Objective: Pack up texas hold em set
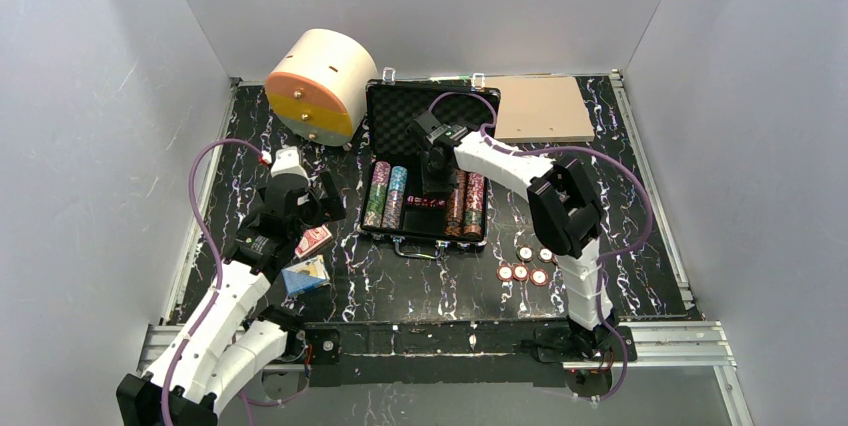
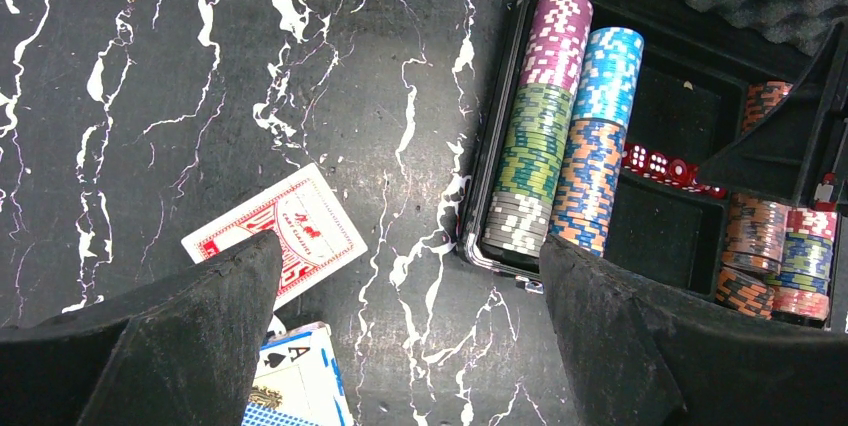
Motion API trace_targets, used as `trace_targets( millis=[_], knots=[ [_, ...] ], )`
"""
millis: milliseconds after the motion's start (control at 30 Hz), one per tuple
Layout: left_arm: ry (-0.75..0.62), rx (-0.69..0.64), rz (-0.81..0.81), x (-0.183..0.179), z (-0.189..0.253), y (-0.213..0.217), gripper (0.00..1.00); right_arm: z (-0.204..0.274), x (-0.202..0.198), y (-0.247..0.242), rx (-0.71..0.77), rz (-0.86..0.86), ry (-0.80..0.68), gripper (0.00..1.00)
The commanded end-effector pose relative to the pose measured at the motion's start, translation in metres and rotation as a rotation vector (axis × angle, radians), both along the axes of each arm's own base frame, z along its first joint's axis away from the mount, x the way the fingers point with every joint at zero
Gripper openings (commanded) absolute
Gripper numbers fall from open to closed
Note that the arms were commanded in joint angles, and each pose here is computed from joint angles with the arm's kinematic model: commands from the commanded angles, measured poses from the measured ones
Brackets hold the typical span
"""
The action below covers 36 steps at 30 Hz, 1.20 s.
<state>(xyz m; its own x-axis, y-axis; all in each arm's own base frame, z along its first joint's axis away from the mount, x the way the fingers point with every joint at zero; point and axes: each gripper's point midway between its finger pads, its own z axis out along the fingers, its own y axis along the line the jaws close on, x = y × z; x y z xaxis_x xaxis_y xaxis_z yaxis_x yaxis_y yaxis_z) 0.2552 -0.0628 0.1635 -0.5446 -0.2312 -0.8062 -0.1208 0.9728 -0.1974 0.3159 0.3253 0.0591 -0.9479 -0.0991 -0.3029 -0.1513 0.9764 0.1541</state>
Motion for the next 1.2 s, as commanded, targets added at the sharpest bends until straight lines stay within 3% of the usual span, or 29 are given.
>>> trace_targets(
  millis=[0, 400, 667, 700, 833, 1033, 1167],
  knots=[
    [0.006, 0.019, 0.005, -0.005, -0.003, 0.004, 0.98, 0.004, 0.01, 0.012, 0.022, -0.03, -0.025, 0.29],
    [0.002, 0.024, 0.004, -0.005, -0.003, 0.005, 0.98, -0.024, -0.003, 0.002, -0.101, -0.059, 0.032, 0.35],
    [-0.004, 0.019, 0.004, -0.006, -0.001, 0.005, 0.98, -0.016, 0.004, 0.004, -0.137, -0.068, 0.018, 0.39],
    [-0.004, 0.019, 0.005, -0.006, -0.001, 0.005, 0.98, -0.015, 0.003, 0.005, -0.136, -0.064, 0.019, 0.38],
    [-0.006, 0.019, 0.009, -0.007, 0.0, 0.006, 0.98, -0.014, -0.001, 0.011, -0.109, -0.058, 0.036, 0.22],
    [-0.004, 0.014, 0.013, -0.006, 0.0, 0.006, 0.98, -0.012, -0.003, 0.007, -0.116, -0.062, 0.04, 0.21],
    [-0.005, 0.015, 0.012, -0.006, 0.0, 0.006, 0.98, -0.001, -0.002, 0.011, -0.085, -0.066, 0.022, 0.27]
  ],
)
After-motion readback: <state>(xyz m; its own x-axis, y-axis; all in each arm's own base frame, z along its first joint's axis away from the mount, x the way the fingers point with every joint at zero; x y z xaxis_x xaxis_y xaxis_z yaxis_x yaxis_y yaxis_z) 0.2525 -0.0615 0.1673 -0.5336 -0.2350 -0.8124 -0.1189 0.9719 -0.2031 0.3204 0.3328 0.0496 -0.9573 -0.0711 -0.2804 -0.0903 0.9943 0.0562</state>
